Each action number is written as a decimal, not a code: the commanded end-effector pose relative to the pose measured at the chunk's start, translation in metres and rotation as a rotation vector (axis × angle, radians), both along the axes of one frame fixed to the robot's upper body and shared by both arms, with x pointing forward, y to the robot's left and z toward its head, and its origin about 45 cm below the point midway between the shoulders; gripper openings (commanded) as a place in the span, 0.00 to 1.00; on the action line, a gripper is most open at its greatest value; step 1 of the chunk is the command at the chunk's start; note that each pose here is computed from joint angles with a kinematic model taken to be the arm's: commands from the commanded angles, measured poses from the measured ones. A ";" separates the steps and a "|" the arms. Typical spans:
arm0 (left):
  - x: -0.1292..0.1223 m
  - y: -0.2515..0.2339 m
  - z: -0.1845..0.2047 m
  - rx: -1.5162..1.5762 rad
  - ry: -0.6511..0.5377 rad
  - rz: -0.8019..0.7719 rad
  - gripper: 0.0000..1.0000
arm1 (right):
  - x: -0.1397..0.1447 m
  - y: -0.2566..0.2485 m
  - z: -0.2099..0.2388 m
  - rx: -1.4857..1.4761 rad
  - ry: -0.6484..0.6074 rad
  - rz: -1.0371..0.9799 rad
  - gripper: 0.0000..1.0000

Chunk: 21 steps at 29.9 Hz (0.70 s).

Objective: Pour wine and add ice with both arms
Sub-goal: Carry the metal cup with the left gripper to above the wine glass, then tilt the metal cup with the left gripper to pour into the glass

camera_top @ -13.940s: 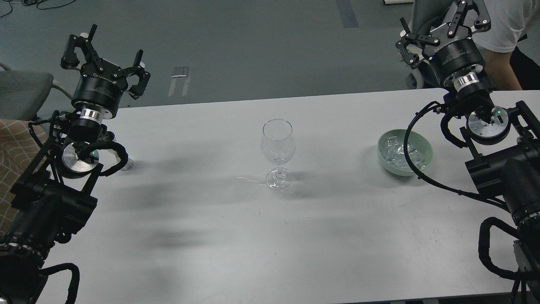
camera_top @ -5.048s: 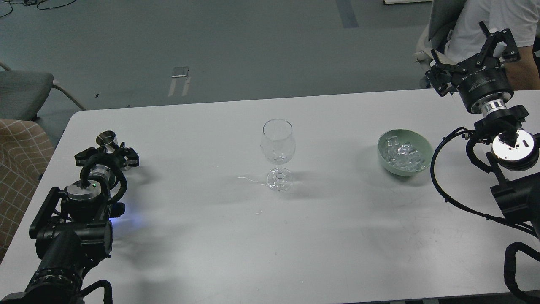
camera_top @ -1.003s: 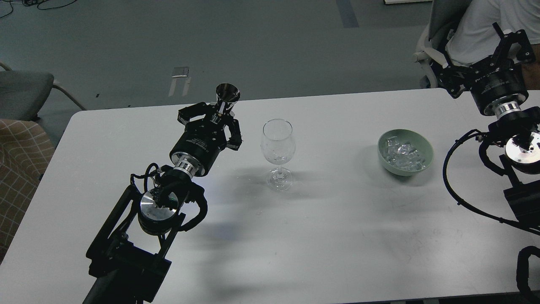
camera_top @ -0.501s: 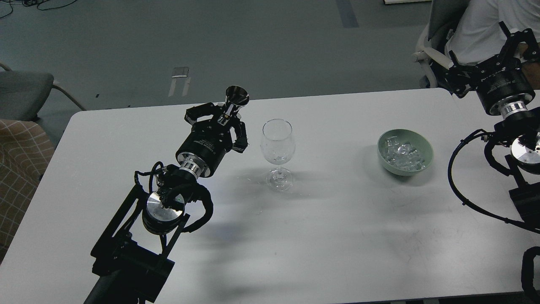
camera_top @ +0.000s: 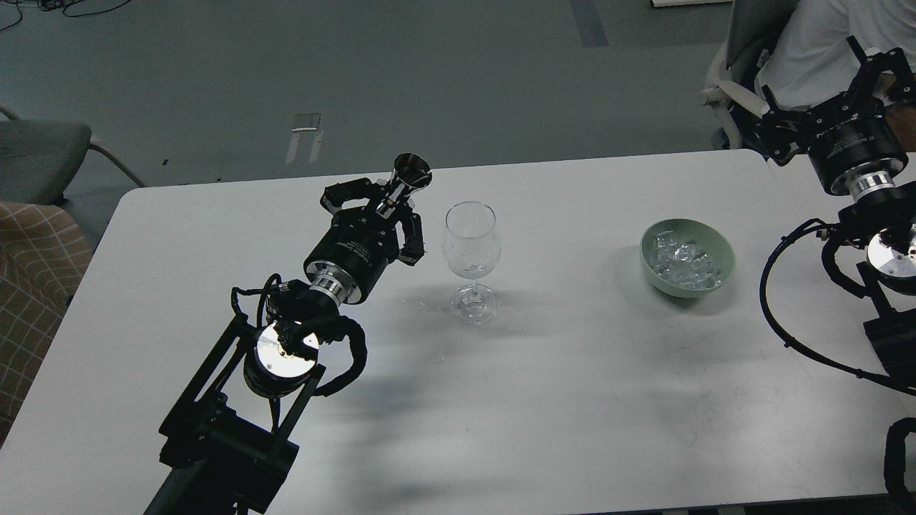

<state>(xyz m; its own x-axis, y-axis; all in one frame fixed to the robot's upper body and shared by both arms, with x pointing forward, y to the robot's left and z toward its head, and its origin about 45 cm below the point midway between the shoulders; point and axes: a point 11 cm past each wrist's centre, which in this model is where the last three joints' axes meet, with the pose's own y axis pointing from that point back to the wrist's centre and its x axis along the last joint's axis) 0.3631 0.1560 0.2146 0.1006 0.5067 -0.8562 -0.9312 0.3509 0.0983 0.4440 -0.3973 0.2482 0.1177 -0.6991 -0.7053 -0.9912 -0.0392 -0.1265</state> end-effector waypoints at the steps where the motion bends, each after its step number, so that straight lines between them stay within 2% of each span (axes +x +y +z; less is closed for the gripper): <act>1: 0.001 -0.003 0.003 0.024 -0.019 -0.008 0.00 | 0.000 0.000 0.000 -0.001 0.000 0.000 1.00; 5: -0.002 -0.010 0.000 0.116 -0.053 -0.033 0.00 | 0.000 0.000 0.000 0.000 0.000 -0.001 1.00; 21: 0.000 -0.010 0.004 0.132 -0.073 -0.035 0.00 | -0.001 -0.002 0.000 -0.004 0.000 -0.001 1.00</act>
